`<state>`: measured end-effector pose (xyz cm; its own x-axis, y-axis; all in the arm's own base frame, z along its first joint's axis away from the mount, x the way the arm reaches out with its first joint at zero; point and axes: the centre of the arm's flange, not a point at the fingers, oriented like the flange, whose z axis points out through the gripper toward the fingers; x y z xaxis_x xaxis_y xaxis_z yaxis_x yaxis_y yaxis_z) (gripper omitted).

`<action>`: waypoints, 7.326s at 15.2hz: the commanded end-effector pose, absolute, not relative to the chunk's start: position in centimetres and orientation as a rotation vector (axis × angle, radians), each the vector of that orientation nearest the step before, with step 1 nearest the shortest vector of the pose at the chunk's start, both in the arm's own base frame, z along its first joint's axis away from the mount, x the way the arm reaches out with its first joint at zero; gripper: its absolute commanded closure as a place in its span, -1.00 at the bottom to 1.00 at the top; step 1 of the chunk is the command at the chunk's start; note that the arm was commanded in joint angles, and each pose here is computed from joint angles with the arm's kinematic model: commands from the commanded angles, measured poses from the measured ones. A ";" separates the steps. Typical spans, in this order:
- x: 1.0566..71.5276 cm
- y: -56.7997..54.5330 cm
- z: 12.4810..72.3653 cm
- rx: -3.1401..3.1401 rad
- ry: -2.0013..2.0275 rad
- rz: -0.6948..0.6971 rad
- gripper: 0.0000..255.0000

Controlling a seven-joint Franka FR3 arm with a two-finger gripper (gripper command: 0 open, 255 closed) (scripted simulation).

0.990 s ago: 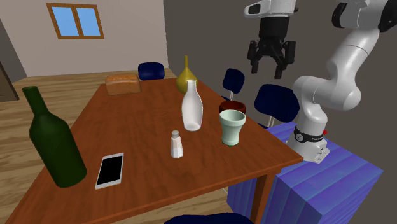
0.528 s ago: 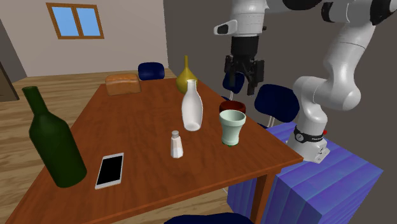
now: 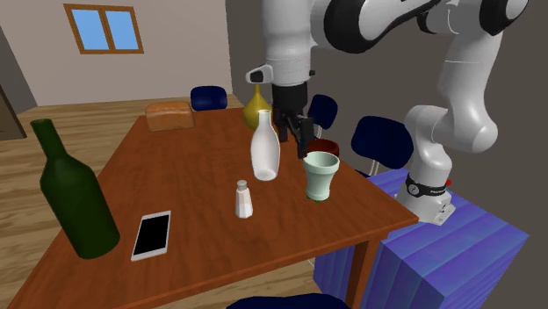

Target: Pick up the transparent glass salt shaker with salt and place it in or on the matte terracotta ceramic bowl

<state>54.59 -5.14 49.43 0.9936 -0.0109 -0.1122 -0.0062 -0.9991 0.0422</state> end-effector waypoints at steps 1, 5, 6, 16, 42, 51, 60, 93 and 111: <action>56.6 -6.3 47.8 3.083 -0.025 -0.205 -1.00; 61.0 -8.0 44.6 3.059 -0.048 -0.260 -1.00; 62.1 -8.4 43.8 3.053 -0.054 -0.274 -1.00; 69.6 -12.0 36.2 3.005 -0.096 -0.376 -1.00; 68.9 -12.3 35.0 3.005 -0.096 -0.376 1.00; 68.9 -12.3 39.7 3.005 -0.096 -0.376 1.00; 68.9 -12.3 44.5 3.005 -0.096 -0.376 1.00; 42.8 -21.6 51.7 3.005 -0.096 -0.376 1.00; 31.7 -25.6 47.3 3.005 -0.096 -0.376 1.00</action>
